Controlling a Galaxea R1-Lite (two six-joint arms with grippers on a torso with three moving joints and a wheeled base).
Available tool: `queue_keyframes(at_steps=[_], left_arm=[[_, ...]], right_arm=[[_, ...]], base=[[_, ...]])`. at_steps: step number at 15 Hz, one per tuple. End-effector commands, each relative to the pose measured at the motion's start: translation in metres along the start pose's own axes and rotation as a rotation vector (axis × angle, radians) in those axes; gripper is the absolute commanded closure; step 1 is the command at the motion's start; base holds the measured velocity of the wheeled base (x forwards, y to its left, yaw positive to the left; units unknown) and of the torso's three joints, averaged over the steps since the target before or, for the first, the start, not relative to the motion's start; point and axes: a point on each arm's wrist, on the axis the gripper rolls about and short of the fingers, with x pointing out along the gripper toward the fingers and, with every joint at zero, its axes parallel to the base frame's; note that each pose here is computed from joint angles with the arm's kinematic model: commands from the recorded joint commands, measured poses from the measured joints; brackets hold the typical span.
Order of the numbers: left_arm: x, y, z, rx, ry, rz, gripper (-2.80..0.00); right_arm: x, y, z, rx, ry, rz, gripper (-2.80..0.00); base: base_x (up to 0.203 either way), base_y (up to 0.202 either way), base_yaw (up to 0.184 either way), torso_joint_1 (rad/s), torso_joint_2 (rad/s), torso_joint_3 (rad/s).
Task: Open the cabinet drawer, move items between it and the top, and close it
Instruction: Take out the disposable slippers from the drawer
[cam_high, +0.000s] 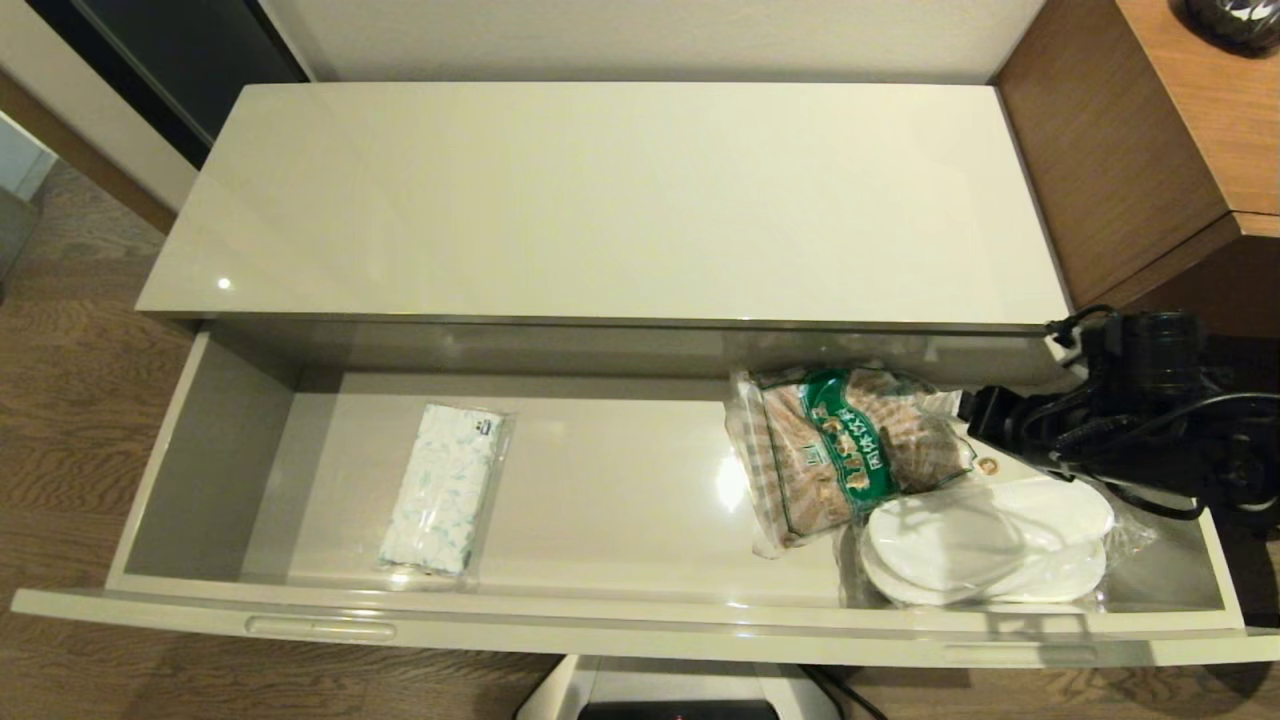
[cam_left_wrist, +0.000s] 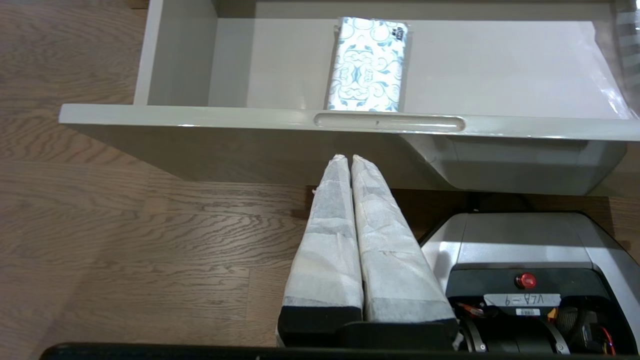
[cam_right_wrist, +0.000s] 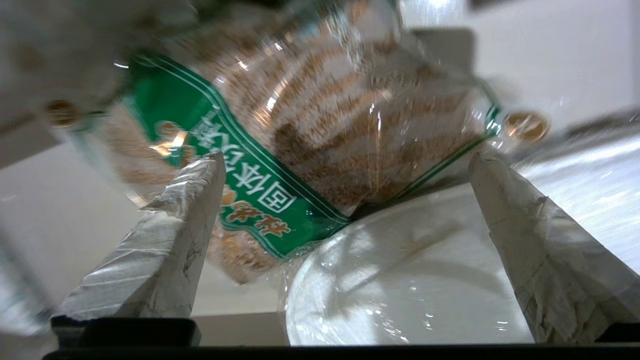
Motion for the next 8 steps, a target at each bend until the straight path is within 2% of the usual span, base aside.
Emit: queue_keyframes(at_steps=[1,2,4,8], left_arm=[[0.000,0.000,0.000,0.000,0.002,0.000,0.00],[0.000,0.000,0.000,0.000,0.002,0.000,0.00],[0.000,0.000,0.000,0.000,0.002,0.000,0.00],[0.000,0.000,0.000,0.000,0.002,0.000,0.00]], right_arm=[[0.015,0.007,-0.013,-0.011,0.029,-0.043,-2.80],[0.021,0.012,-0.022,-0.028,0.058,-0.071,-2.80],[0.035,0.023,-0.042,-0.072,0.115,-0.194,-2.80],[0.030,0.027,-0.042,-0.063,0.117,-0.195,-2.80]], base=[[0.000,0.000,0.000,0.000,0.00,0.000],[0.000,0.000,0.000,0.000,0.00,0.000],[0.000,0.000,0.000,0.000,0.00,0.000],[0.000,0.000,0.000,0.000,0.00,0.000]])
